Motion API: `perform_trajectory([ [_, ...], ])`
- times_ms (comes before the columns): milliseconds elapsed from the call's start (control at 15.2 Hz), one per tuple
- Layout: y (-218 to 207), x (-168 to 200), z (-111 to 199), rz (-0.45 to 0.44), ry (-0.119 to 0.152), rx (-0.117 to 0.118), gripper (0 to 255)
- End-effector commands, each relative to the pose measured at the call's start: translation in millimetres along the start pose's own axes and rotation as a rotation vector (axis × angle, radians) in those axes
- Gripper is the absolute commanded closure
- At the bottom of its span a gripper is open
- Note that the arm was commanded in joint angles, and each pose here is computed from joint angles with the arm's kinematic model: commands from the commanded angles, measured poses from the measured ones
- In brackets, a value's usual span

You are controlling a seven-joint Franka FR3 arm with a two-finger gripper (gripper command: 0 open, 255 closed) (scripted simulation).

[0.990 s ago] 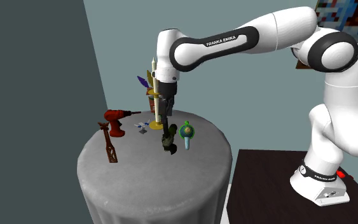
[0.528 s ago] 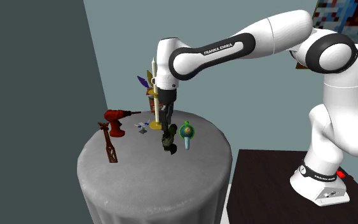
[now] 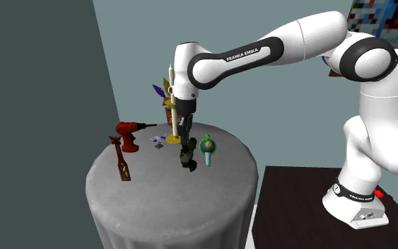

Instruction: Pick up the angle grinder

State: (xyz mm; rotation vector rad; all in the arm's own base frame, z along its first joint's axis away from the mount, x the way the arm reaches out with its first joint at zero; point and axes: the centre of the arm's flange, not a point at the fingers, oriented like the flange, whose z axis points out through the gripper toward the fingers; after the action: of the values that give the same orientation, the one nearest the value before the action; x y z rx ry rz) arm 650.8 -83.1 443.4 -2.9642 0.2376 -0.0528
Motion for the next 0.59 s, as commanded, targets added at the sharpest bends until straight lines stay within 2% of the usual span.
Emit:
perform_trajectory([
  [0, 0.7, -0.2, 0.2, 0.0, -0.001, 0.0, 255],
  [528, -6.5, 0.7, -41.4, 0.0, -0.001, 0.0, 255],
])
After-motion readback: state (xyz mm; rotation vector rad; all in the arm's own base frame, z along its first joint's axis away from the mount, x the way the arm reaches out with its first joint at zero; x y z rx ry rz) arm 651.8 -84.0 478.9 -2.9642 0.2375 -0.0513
